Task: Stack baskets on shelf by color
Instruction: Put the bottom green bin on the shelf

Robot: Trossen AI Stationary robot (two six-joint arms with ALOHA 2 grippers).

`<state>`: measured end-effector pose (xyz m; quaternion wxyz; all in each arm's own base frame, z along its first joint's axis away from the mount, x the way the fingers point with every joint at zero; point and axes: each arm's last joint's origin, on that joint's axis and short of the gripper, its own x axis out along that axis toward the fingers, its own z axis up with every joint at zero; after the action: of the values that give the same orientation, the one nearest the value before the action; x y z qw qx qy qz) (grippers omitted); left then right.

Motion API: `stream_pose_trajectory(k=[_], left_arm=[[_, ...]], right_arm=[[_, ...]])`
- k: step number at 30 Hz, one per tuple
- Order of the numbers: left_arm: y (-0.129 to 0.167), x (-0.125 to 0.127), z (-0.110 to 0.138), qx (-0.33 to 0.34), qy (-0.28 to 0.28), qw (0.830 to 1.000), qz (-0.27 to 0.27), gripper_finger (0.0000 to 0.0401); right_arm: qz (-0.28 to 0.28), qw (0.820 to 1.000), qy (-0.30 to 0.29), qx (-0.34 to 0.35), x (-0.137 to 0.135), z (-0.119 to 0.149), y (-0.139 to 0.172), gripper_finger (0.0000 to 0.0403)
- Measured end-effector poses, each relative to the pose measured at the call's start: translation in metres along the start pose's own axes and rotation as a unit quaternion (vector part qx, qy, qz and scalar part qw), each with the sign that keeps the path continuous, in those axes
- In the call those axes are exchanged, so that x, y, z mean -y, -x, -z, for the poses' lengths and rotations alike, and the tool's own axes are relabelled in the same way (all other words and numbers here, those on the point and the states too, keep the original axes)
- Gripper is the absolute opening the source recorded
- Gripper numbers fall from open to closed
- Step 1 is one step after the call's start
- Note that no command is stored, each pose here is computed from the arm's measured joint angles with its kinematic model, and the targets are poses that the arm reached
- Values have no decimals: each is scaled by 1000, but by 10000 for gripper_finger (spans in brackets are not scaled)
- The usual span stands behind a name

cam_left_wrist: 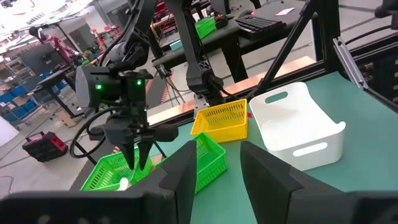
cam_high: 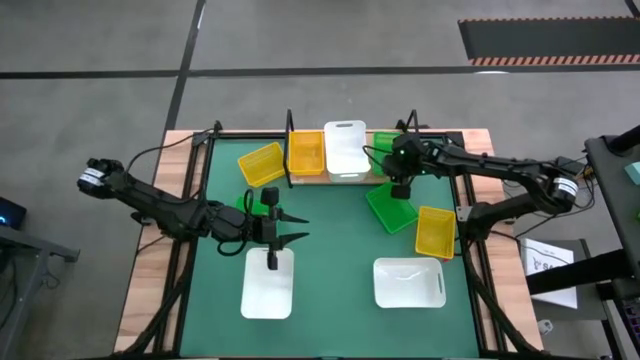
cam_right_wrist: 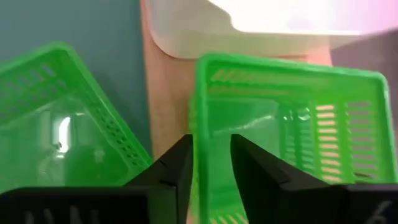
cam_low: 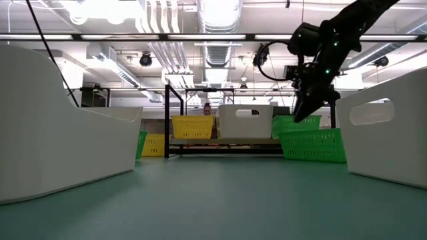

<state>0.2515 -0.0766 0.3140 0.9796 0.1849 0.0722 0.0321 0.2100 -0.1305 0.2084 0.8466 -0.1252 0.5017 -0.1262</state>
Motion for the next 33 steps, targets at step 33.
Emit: stream_pose_trajectory(k=[33], left_arm=[[32, -15, 13, -52, -71, 995, -38, 109]], right_arm=[[-135, 980, -67, -132, 58, -89, 7, 9]])
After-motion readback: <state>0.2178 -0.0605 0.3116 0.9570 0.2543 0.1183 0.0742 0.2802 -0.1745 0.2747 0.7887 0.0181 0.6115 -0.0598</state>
